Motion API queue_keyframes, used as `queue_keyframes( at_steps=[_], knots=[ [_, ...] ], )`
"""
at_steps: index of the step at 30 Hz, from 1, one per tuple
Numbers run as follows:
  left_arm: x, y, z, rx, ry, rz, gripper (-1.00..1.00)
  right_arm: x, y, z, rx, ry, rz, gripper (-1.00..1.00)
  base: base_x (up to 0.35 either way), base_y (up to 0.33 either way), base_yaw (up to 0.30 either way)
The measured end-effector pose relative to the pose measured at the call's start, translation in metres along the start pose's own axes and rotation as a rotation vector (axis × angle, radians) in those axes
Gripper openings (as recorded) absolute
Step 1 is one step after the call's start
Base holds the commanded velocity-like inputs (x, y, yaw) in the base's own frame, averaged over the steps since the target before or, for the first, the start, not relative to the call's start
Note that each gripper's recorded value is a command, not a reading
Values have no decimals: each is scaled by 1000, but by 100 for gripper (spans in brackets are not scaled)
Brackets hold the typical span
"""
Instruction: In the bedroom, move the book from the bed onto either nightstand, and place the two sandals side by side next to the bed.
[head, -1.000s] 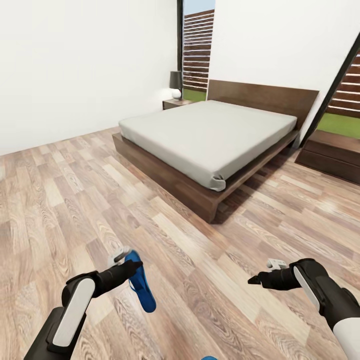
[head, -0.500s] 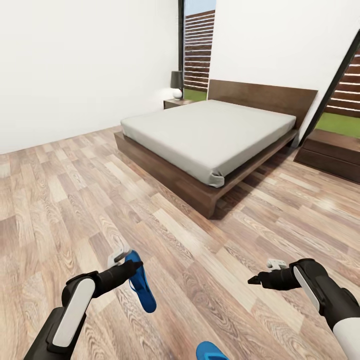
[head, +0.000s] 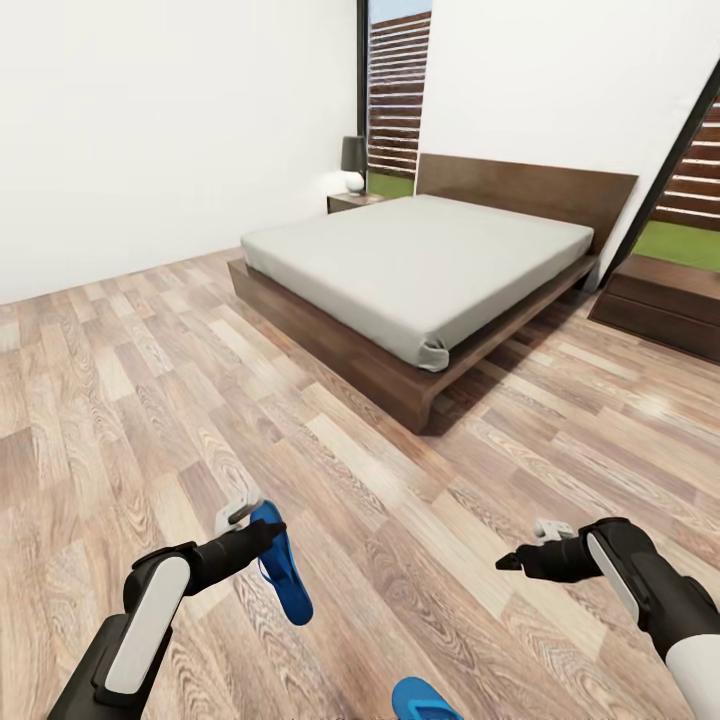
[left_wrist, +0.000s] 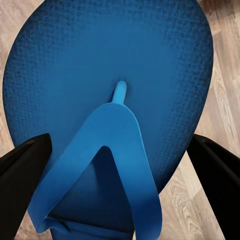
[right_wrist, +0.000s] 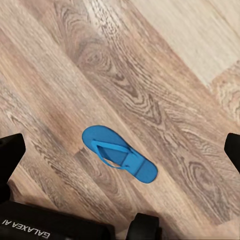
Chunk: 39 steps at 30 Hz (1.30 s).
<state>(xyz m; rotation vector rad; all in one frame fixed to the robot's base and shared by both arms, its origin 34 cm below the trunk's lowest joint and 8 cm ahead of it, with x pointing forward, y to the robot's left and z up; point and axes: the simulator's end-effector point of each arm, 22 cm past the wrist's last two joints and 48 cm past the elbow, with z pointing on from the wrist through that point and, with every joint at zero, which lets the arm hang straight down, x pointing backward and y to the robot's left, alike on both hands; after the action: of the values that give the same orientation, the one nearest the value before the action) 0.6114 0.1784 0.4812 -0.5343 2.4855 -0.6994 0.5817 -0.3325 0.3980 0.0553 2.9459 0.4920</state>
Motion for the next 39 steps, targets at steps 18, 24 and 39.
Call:
queue_keyframes(
  at_steps=[18,24,39],
  knots=[
    [-1,2,4,-7,9,-1,-100,84,29,61,-60,190,68,100,0,0,0],
    [2,-2,5,16,21,-33,-100,107,36,75,-62,241,68,100,0,0,0],
    [21,18,19,-26,65,-110,-100,157,47,131,-3,266,-16,100,0,0,0]
  ],
)
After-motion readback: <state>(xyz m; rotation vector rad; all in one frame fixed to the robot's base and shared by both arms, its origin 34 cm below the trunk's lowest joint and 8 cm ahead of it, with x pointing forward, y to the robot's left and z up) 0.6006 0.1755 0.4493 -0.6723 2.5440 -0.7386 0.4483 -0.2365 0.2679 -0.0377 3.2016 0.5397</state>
